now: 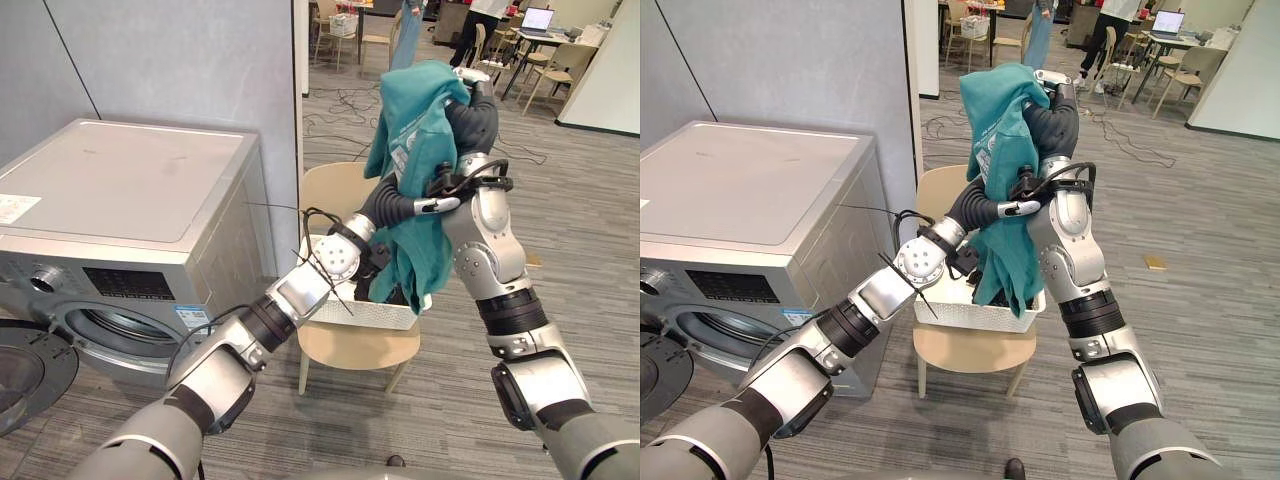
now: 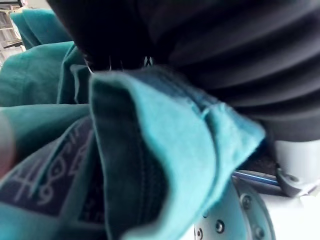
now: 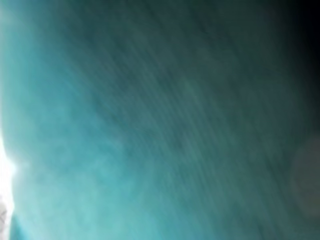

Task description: Pick up the laundry basket with both hands and put the clothes into the washing machine.

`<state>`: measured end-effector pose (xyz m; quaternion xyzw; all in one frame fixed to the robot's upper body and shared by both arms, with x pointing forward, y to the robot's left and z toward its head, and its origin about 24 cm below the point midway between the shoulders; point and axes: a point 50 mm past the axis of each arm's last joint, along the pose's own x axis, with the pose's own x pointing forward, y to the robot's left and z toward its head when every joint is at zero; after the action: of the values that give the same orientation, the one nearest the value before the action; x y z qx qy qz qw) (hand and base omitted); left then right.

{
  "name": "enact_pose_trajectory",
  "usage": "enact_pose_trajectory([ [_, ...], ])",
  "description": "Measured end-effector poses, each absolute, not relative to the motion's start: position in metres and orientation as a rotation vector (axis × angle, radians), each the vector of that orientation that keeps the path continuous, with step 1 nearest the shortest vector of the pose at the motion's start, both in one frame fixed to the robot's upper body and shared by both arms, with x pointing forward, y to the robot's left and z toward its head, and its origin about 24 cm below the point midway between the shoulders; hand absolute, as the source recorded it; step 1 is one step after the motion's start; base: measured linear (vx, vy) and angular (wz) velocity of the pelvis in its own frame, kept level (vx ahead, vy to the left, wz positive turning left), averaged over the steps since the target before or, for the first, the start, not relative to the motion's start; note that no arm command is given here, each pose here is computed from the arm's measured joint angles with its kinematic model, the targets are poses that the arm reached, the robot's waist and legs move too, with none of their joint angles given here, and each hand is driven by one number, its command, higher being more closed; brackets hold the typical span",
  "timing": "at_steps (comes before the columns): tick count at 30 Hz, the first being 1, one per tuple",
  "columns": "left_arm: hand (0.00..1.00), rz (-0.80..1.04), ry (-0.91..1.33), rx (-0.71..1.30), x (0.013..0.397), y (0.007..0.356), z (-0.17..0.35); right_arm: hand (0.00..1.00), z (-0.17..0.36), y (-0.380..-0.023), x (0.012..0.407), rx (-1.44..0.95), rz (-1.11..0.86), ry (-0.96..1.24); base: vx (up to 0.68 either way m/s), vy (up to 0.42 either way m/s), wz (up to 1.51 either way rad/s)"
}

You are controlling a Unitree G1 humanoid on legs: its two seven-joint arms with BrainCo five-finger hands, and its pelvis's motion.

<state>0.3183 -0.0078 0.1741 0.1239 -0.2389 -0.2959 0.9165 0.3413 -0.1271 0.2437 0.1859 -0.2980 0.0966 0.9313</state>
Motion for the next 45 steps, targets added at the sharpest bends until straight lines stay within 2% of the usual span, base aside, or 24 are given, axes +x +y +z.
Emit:
enact_pose_trajectory([
  [14, 1.00, -0.631, -0.540, 0.273, 0.315, -0.003, 0.182, 1.00, 0.247, -0.123, 0.339, 0.455, 0.213, -0.614, 0.00, 0.000, 0.02],
  [15, 1.00, -0.634, -0.554, 0.270, 0.313, -0.002, 0.185, 0.00, 0.251, -0.122, 0.336, 0.461, 0.220, -0.631, 0.00, 0.000, 0.00],
  [30, 1.00, -0.663, -0.560, 0.243, 0.308, 0.001, 0.190, 0.00, 0.257, -0.122, 0.333, 0.535, 0.252, -0.634, 0.00, 0.000, 0.00],
  [35, 1.00, -0.644, -0.484, 0.179, 0.313, -0.022, 0.174, 0.00, 0.249, -0.138, 0.342, 0.534, 0.190, -0.588, 0.00, 0.000, -0.01],
  [45, 1.00, -0.650, -0.481, 0.210, 0.316, -0.028, 0.174, 0.00, 0.249, -0.148, 0.344, 0.513, 0.159, -0.581, 0.00, 0.000, -0.01],
])
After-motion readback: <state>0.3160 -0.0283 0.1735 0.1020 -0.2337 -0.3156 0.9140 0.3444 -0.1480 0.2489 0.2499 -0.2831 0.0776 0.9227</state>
